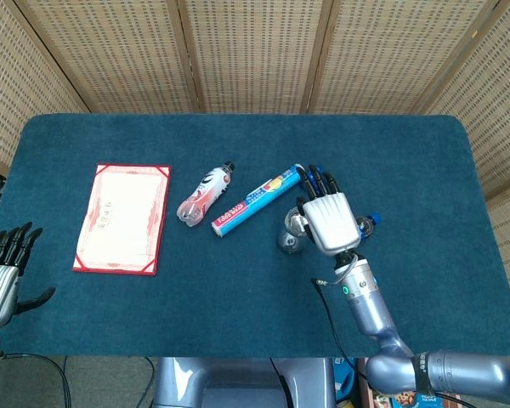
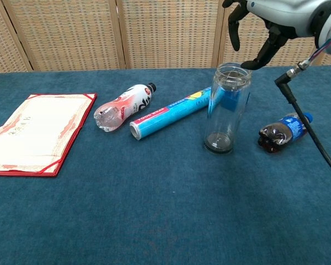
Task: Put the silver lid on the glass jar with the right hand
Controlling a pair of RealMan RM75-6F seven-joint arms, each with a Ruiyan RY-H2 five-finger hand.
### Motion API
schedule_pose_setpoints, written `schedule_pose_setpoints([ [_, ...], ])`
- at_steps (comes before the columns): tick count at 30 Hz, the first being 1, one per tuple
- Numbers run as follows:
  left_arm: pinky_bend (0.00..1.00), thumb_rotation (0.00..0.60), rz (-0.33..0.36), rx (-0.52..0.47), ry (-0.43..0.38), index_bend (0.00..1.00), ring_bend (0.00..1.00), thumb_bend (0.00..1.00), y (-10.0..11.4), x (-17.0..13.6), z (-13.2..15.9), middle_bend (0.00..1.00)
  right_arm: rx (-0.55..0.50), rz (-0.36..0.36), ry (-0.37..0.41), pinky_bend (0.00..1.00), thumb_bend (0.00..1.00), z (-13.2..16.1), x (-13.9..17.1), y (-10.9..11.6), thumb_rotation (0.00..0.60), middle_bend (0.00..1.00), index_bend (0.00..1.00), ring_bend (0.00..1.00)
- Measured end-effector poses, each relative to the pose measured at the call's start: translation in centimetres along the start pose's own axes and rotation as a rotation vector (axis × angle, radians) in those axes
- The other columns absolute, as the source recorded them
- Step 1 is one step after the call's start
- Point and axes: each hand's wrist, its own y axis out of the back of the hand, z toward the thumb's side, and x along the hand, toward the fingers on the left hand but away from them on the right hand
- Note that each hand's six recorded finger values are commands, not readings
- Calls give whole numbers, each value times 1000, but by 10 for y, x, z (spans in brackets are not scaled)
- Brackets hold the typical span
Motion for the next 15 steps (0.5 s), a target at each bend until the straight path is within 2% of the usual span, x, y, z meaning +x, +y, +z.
schedule_pose_setpoints([
  [4,0,600,-2,0,3,0,0,202,0,0,-1,0,1,-15,-3,209,381,-4,2,8,600,90,474,0],
  [7,0,600,-4,1,7,0,0,203,-1,0,-2,0,6,-35,-14,201,347,-11,6,18,600,45,381,0],
  [10,0,600,-11,5,14,0,0,203,-2,0,-4,0,4,-46,-38,155,240,-24,14,26,600,2,253,0],
  [15,0,600,-30,12,22,0,0,203,-5,0,-6,0,-6,-28,-84,41,76,-52,37,27,600,0,34,0],
])
